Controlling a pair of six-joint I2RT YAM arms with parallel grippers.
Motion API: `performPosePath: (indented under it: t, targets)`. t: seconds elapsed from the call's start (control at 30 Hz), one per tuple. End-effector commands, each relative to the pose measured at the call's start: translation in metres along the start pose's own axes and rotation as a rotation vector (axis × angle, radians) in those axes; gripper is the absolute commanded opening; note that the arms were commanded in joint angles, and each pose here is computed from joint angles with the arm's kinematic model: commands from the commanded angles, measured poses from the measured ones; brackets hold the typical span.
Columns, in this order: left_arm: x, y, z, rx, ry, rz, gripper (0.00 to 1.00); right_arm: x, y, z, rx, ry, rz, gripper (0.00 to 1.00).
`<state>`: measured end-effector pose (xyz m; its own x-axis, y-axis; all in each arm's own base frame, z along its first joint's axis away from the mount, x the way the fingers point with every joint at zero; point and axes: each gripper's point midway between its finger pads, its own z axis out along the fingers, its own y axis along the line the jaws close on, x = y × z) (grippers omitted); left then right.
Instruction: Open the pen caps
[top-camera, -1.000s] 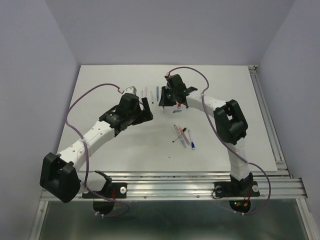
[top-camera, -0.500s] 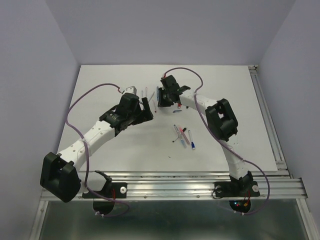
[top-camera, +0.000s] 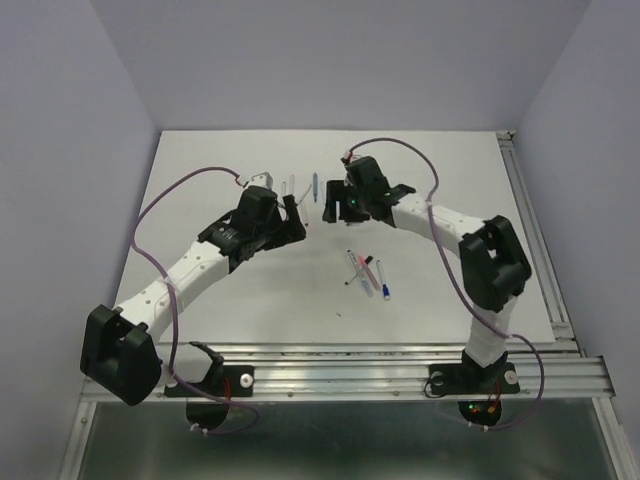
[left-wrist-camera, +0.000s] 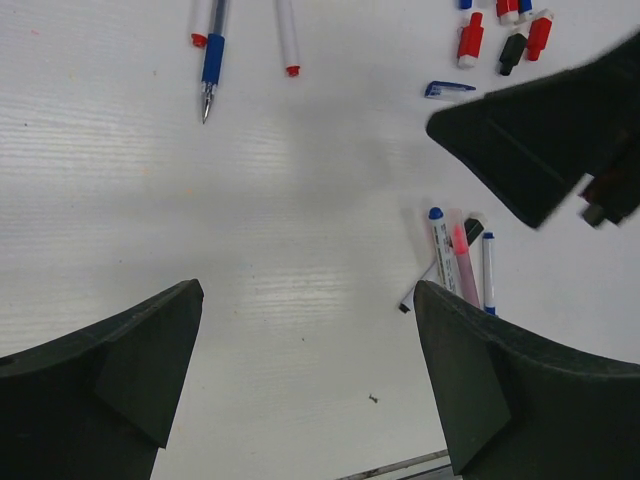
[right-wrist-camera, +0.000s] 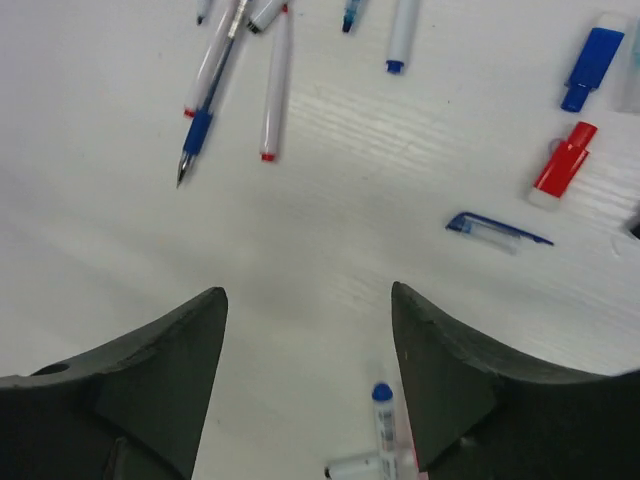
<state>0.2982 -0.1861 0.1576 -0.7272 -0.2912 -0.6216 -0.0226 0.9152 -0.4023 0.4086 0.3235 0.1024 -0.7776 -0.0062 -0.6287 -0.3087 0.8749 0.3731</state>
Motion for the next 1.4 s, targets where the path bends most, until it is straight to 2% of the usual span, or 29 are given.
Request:
performPosePath:
  t: [0.0,0.03,0.07,0.2,0.4,0.57,0.63,0.9,1.27,1.37]
  targets:
    - [-0.004,-0.001,0.001,0.015,-0.016,0.007,0.99,-0.009,0.021,-0.059,-0.109,-0.142,-0.086,0.82]
    - [-0.002,-0.002,0.002,0.021,-0.009,0.012,0.99,0.019,0.009,-0.061,-0.093,-0.093,-0.093,0.97]
    - [-0.003,-0.004,0.003,0.026,-0.008,0.013,0.99,0.019,0.01,-0.078,-0.1,-0.113,-0.098,1.0]
    - [0.001,-0.006,0.006,0.037,0.012,0.016,0.99,0.052,-0.024,-0.104,0.028,-0.089,-0.039,1.0]
    - [0.004,-0.009,0.01,0.059,0.022,0.011,0.99,0.083,-0.088,-0.131,0.354,-0.088,0.104,1.0]
    - [0.006,-0.008,0.011,0.057,0.028,0.013,0.99,0.091,-0.106,-0.131,0.452,-0.096,0.156,0.99]
    - [0.006,-0.009,0.01,0.059,0.024,0.015,0.99,0.095,-0.105,-0.124,0.445,-0.068,0.157,0.95]
    - [0.008,-0.007,0.01,0.057,0.03,0.014,0.99,0.111,-0.105,-0.094,0.423,0.003,0.145,0.63]
    - [0.012,-0.011,0.011,0.081,0.054,0.022,0.99,0.133,-0.113,-0.07,0.423,0.069,0.12,0.49]
    - [0.012,-0.01,0.011,0.08,0.053,0.023,0.99,0.144,-0.118,-0.068,0.438,0.098,0.125,0.39]
